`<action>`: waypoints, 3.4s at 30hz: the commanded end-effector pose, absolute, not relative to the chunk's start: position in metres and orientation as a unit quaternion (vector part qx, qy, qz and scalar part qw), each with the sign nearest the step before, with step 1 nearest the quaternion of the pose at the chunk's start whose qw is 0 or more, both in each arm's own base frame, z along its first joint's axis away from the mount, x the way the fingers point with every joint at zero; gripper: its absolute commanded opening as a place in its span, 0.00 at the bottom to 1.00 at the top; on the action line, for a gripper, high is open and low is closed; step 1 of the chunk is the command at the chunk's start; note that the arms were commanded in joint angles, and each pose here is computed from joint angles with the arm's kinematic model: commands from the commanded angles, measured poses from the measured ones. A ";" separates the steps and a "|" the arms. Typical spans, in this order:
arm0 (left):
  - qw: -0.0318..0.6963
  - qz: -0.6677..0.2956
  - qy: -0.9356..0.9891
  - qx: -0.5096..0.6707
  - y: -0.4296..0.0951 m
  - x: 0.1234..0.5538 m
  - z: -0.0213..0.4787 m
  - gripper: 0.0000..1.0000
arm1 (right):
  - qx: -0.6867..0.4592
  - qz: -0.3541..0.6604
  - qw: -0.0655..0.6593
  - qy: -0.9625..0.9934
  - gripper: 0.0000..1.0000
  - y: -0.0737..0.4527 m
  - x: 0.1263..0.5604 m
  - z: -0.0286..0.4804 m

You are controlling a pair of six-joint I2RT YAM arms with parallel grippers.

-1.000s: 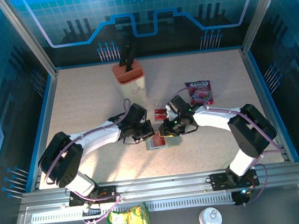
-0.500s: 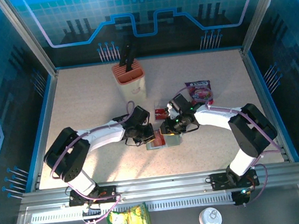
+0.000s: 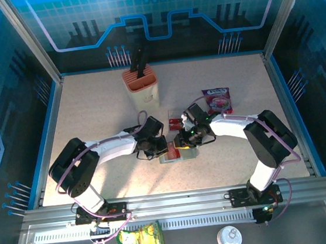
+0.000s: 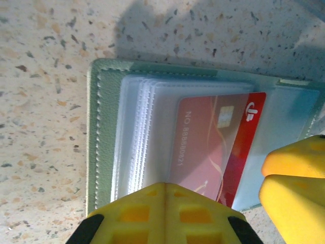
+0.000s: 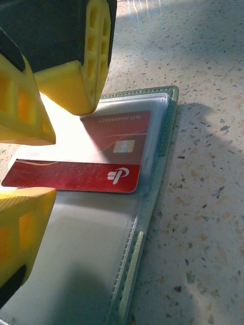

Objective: Take the credit cards out of the card holder

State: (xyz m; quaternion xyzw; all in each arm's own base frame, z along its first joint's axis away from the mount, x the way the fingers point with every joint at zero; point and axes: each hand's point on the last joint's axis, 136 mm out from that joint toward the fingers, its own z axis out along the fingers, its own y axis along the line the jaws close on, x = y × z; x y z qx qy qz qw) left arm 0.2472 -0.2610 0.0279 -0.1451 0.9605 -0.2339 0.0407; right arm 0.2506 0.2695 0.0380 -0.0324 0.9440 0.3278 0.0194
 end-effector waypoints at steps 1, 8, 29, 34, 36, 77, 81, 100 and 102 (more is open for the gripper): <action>0.032 -0.206 0.968 -0.138 -0.251 0.238 0.017 0.00 | -0.036 0.340 0.013 0.940 0.28 0.271 0.251 0.034; 0.021 -0.199 0.970 -0.137 -0.250 0.235 0.012 0.00 | -0.027 0.340 -0.008 0.940 0.28 0.268 0.241 0.018; 0.016 -0.191 0.972 -0.135 -0.248 0.233 0.010 0.00 | -0.028 0.376 0.007 0.926 0.21 0.275 0.241 0.037; 0.017 -0.193 0.972 -0.135 -0.250 0.234 0.009 0.00 | -0.031 0.379 0.009 0.925 0.20 0.276 0.241 0.039; 0.017 -0.193 0.972 -0.135 -0.249 0.235 0.010 0.00 | -0.031 0.379 0.006 0.925 0.19 0.276 0.240 0.037; 0.023 -0.193 0.972 -0.135 -0.249 0.235 0.015 0.00 | -0.034 0.295 0.042 0.954 0.09 0.232 0.242 0.051; 0.023 -0.194 0.971 -0.135 -0.249 0.236 0.015 0.00 | -0.035 0.292 0.041 0.955 0.09 0.232 0.242 0.053; 0.023 -0.198 0.971 -0.132 -0.252 0.238 0.016 0.00 | -0.045 0.312 0.043 0.948 0.14 0.255 0.247 0.065; 0.023 -0.198 0.971 -0.132 -0.251 0.237 0.016 0.00 | -0.044 0.313 0.042 0.948 0.15 0.256 0.248 0.063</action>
